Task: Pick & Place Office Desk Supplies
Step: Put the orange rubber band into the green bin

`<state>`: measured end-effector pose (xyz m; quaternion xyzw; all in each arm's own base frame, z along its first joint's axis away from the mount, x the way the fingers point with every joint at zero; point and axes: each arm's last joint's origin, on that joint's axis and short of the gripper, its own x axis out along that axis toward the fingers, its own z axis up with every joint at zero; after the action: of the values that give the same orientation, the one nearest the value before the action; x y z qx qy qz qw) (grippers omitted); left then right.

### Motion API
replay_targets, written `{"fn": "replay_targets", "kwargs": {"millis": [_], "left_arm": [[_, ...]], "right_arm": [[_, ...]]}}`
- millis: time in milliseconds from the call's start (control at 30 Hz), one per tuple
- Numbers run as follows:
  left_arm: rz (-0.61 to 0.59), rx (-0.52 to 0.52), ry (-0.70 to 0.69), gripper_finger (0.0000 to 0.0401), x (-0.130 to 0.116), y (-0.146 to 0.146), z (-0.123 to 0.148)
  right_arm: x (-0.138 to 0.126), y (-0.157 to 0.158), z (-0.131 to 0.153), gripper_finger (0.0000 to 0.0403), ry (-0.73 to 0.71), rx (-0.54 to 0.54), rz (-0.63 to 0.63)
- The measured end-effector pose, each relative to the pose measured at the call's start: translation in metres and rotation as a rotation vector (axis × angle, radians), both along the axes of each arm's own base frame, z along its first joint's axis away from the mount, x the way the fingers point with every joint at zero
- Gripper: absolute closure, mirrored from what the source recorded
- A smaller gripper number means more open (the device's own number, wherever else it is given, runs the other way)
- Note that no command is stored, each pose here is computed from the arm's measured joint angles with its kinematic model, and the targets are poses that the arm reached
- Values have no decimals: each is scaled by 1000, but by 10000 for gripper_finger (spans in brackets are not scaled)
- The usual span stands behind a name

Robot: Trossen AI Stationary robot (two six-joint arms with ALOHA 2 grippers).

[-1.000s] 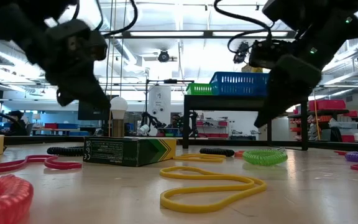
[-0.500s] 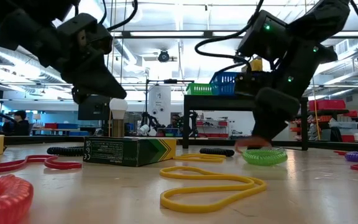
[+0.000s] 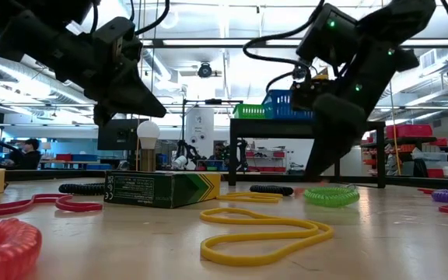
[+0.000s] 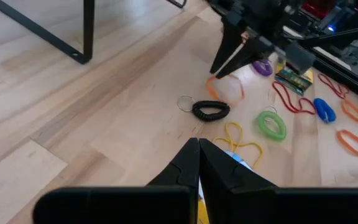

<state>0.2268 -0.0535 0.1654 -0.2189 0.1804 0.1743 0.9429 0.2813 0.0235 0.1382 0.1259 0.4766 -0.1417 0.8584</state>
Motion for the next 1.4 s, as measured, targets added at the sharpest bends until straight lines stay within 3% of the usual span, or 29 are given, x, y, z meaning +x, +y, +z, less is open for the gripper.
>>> {"fn": "replay_targets", "kwargs": {"millis": [200,367,567,733,800,1000,1267,1400], "left_arm": [[5,-5,-2,392,0,0,0],[11,-1,-2,392,0,0,0],[12,-3,-3,392,0,0,0],[15,-6,-4,392,0,0,0],[30,-9,-9,392,0,1,0],[89,12,-24,392,0,2,1],[92,34,-22,392,0,3,1],[89,41,-20,392,0,3,1]], "right_arm": [[0,-1,6,280,-16,-13,12],[4,-7,-11,275,38,-21,52],[8,-10,-23,314,60,-6,31],[7,-2,-15,385,20,29,32],[5,4,-7,396,-8,61,62],[-1,14,39,397,-111,122,90],[-5,18,143,400,-175,10,89],[-2,5,200,400,-266,-83,21]]}}
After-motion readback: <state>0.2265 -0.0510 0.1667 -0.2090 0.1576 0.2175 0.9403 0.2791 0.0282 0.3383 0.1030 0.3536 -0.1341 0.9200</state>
